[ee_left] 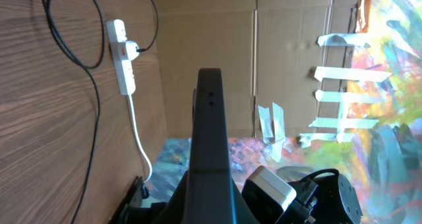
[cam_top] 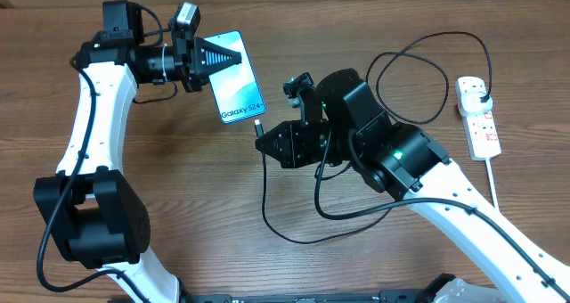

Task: Plug charger to phone and switch on socket
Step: 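Align the connector under the phone's bottom port with the right gripper, then push the connector up into the phone's port with the right gripper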

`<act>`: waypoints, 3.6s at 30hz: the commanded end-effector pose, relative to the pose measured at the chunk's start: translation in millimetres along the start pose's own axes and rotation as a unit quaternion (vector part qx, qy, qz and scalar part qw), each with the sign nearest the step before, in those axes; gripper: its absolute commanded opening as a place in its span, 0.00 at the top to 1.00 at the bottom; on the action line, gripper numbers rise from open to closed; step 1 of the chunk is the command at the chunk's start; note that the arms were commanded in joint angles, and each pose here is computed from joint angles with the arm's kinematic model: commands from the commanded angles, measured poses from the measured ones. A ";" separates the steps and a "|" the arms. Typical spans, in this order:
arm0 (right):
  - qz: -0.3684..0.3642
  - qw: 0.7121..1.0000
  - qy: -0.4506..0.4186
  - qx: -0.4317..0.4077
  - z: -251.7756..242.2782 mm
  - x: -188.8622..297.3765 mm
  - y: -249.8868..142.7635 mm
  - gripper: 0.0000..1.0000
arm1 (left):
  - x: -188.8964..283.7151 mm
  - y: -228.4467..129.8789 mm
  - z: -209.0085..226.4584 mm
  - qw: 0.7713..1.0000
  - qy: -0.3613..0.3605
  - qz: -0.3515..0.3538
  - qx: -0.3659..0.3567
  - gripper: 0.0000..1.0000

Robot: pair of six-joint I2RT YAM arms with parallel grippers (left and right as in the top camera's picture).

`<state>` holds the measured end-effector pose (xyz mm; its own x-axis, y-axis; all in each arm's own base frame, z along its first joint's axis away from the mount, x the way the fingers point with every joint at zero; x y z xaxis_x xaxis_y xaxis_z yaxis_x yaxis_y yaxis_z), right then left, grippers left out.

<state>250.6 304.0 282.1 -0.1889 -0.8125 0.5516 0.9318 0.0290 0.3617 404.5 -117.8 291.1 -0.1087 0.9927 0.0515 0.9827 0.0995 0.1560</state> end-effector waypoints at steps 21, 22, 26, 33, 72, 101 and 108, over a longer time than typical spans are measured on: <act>0.004 0.999 -0.008 -0.034 -5.4 -8.3 0.7 0.96 | -28.3 -2.4 -14.8 0.999 -0.005 0.031 -0.023 0.96; 0.004 0.999 -0.008 -0.034 -5.4 -8.2 0.6 0.96 | -28.7 -2.4 -14.9 0.999 -0.005 0.031 -0.025 0.96; 0.004 0.999 -0.011 -0.035 -6.8 -8.2 0.5 0.96 | -28.6 -2.5 -14.9 0.999 -0.006 0.032 -0.023 0.96; 0.000 0.999 -0.016 -0.035 -8.4 -8.0 1.7 0.96 | -28.5 -2.7 -15.3 0.999 -0.007 0.032 -0.021 0.96; -0.014 1.000 -0.017 -0.016 -5.1 -0.7 4.2 0.96 | -27.6 -0.7 -17.1 0.999 -0.011 0.031 -0.040 0.96; -0.032 0.999 -0.020 0.000 -0.2 13.3 4.7 0.96 | -27.9 -1.0 -17.3 0.998 -0.012 0.032 -0.050 0.96; -0.031 0.999 -0.020 -0.002 -0.1 13.3 4.7 0.96 | -27.8 -1.4 -17.0 0.999 -0.011 0.032 -0.036 0.96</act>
<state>253.6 295.7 281.8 -0.2369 -0.7829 0.5753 0.9315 -0.0147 0.3635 407.6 -148.4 292.9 -0.0568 0.9956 0.0749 0.9780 0.0404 0.2048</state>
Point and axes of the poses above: each gripper's point midway between its finger pads, its own x axis back along the fingers, its own z axis along the line the jaws close on, y = z × x, the point moved 2 cm from there along x, back along the fingers, and after that the axes turned 5 degrees about -x, right-handed, at the moved point
